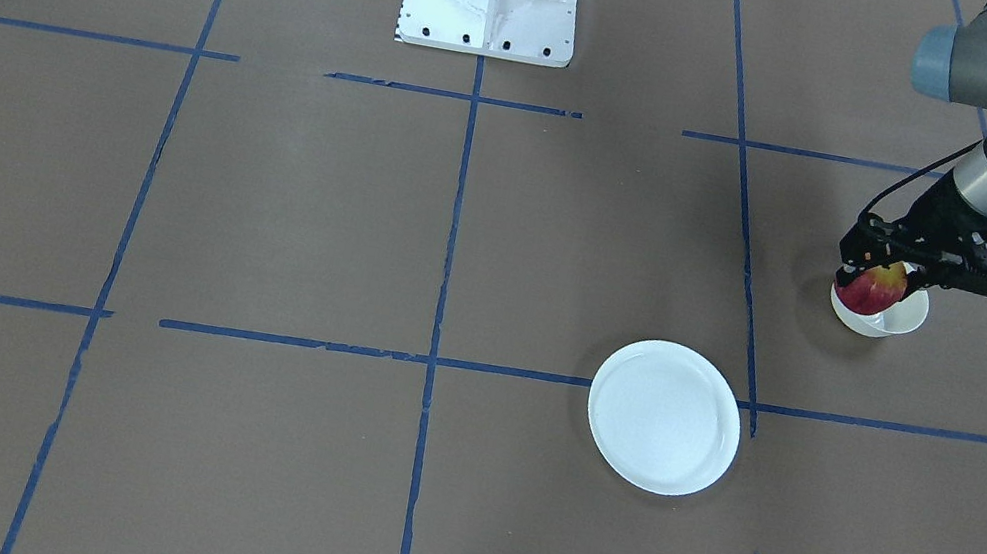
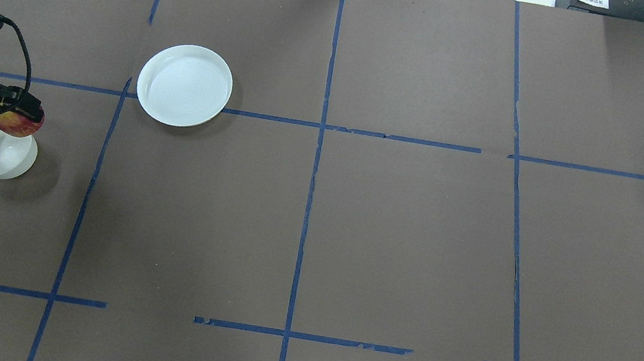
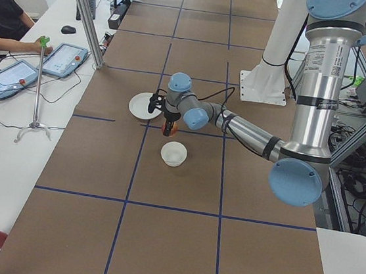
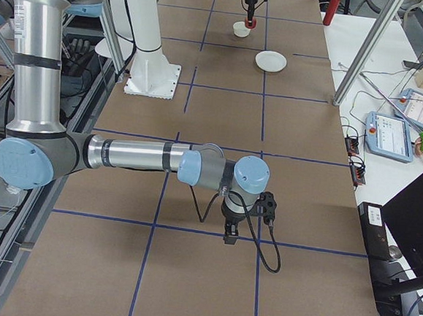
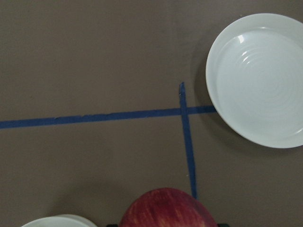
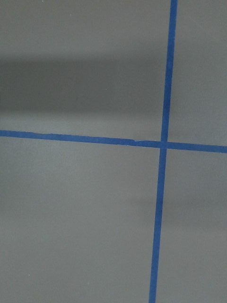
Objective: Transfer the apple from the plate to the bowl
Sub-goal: 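Lift the apple with the left gripper and carry it over the white bowl, then lower the apple into the bowl and open the left gripper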
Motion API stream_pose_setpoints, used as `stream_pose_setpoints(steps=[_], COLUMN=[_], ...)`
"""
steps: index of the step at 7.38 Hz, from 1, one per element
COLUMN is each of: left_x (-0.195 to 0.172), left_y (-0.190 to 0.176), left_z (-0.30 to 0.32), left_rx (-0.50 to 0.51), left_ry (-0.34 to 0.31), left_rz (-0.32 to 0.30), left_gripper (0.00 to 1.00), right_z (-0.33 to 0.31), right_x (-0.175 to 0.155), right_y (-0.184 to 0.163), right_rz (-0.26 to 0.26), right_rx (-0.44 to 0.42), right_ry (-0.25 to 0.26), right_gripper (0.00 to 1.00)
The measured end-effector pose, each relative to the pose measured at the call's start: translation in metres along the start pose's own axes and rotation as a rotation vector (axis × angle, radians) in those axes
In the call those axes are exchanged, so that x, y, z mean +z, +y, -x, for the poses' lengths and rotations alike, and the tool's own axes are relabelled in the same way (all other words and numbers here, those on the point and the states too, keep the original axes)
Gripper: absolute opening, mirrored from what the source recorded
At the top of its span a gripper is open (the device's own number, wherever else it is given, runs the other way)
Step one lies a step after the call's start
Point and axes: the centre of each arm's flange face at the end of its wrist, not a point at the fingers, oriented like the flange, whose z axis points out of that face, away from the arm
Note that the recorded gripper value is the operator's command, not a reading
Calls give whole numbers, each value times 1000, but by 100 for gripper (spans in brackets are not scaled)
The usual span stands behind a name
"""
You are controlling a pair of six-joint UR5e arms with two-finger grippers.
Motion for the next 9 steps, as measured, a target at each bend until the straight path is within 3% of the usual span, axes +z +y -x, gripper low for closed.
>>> stream_pose_setpoints(steps=[6,9], left_x=[40,48], left_y=[10,19], left_z=[45,61], left_rx=[-36,-9], left_ry=[-55,-71], left_rz=[50,78], left_gripper=[0,0], right_z=[0,0], right_x=[0,0], right_y=[0,0], right_rz=[0,0], right_rx=[0,0], right_ry=[0,0], right_gripper=[100,100])
